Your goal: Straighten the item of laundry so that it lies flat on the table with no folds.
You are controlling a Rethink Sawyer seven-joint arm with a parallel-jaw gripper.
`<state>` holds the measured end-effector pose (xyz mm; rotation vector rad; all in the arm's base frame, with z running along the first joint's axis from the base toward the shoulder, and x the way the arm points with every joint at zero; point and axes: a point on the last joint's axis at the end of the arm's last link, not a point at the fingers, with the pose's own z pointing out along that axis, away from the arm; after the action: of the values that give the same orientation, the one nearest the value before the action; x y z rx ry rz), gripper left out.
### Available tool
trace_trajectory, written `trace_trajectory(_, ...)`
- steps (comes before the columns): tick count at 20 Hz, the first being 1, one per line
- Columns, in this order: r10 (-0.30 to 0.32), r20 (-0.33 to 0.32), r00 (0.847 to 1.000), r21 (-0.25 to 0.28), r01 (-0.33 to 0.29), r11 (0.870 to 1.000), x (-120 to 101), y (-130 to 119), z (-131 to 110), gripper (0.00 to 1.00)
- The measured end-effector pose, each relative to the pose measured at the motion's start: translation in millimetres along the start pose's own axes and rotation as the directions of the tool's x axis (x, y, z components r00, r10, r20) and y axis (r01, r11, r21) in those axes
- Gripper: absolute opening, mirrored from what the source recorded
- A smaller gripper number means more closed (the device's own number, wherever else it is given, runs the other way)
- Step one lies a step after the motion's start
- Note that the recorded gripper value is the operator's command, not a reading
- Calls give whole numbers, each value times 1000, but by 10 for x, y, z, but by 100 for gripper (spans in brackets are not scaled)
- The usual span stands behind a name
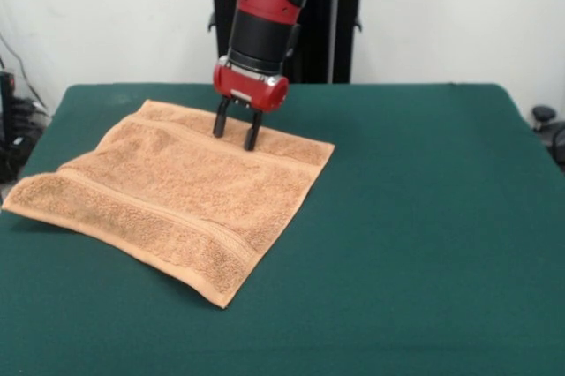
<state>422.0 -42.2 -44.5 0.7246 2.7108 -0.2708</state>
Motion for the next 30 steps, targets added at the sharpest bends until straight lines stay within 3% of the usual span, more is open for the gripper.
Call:
trace_trajectory(14, 0, 4, 1000, 7, 0, 1000, 111, 182, -55, 100)
trace_trajectory(30, -19, 77, 997, -29, 21, 999, 296, 208, -98, 100)
